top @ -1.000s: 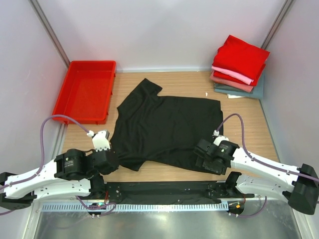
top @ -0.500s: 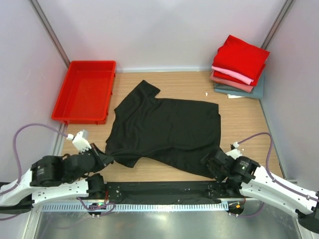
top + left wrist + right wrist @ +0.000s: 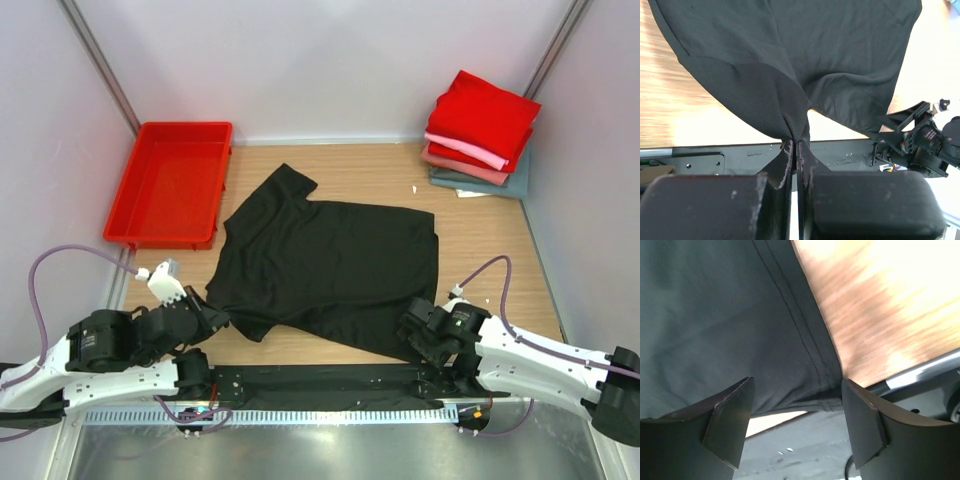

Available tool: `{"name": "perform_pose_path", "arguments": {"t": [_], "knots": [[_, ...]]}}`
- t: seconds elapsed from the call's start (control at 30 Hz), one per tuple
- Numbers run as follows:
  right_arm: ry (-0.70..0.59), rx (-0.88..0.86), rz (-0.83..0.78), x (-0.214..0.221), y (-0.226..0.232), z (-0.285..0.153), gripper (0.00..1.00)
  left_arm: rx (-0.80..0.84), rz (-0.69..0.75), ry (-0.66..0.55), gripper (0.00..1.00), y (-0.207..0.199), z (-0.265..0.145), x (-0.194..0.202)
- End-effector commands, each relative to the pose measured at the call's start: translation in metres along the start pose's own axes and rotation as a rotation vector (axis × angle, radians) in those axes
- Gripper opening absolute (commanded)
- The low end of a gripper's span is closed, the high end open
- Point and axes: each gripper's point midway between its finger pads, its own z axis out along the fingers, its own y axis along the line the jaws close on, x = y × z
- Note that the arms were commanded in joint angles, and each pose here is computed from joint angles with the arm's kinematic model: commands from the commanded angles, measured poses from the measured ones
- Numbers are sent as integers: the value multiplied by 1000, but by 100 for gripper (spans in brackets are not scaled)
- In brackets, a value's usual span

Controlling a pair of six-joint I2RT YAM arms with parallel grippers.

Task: Fold and stack the t-shirts
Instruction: Fold the tshirt

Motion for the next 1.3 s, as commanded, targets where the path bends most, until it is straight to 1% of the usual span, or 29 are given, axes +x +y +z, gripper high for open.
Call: {"name": "perform_pose_path", "arguments": {"t": [0.0, 0.17, 0.3, 0.33, 0.37, 0.43, 0.47, 0.5, 0.53, 0.57, 0.6, 0.63, 0.67, 0.7, 0.73, 0.77, 0.83, 0.9, 0.93, 0.97, 1.0, 1.03, 1.1, 1.2, 1.23, 1.27], "knots": [[64, -25, -72, 13, 7, -8, 73, -175, 103, -40, 2, 50, -7, -11], [118, -26, -125, 27, 6, -10, 66, -193, 102, -42, 2, 52, -7, -11], [134, -35, -159, 33, 6, -8, 55, -215, 109, -42, 2, 54, -6, -10], [134, -40, -170, 34, 6, -8, 50, -220, 111, -40, 2, 54, -6, -10], [135, -56, -174, 35, 9, -8, 38, -224, 110, -40, 2, 55, -5, -9], [128, -67, -188, 34, 11, -6, 26, -229, 111, -42, 2, 55, -5, -9], [121, -78, -192, 33, 13, -7, 14, -233, 111, -43, 2, 54, -5, -10], [113, -89, -195, 31, 15, -9, 9, -238, 113, -43, 2, 55, -5, -9], [85, -107, -201, 26, 21, -12, 1, -240, 115, -44, 2, 55, -5, -10], [65, -94, -208, 21, 18, -16, 1, -244, 119, -42, 2, 55, -4, -9], [47, -131, -199, 15, 28, -28, 1, -246, 122, -39, 3, 54, -4, -8], [-7, -146, -196, 3, 32, -35, 1, -252, 131, -33, 3, 54, -4, -7], [-40, -110, -203, -6, 22, -41, 1, -254, 137, -29, 4, 53, -4, -7], [-75, -122, -196, -16, 24, -49, 1, -266, 159, -26, 4, 51, -3, -7], [-126, -147, -180, -30, 25, -65, 1, -271, 172, -27, 5, 49, -3, -8], [-152, -168, -159, -38, 27, -72, 1, -263, 177, -31, 6, 43, -4, -10], [-183, -230, -123, -49, 31, -88, 1, -282, 245, -31, 8, 34, 0, -11], [-229, -240, -102, -60, 27, -94, 1, -263, 279, -34, 8, 18, 4, -11], [-245, -253, -91, -65, 28, -97, 1, -284, 339, -24, 9, 13, 10, -8], [-286, -257, -82, -74, 24, -100, 1, -276, 353, -20, 10, 6, 13, -7], [-307, -274, -61, -80, 26, -106, 1, -296, 404, -6, 11, 0, 18, -4], [-324, -286, -55, -84, 26, -109, 1, -297, 425, 3, 10, -5, 20, -2], [-361, -315, -40, -93, 28, -117, 1, -285, 438, 27, 10, -18, 27, 4], [-414, -314, -21, -106, 23, -124, 1, -283, 481, 69, 10, -32, 39, 10], [-430, -304, -20, -110, 18, -125, 1, -288, 465, 75, 10, -35, 43, 8], [-443, -302, -13, -113, 15, -126, 1, -278, 494, 88, 10, -40, 51, 8]]}}
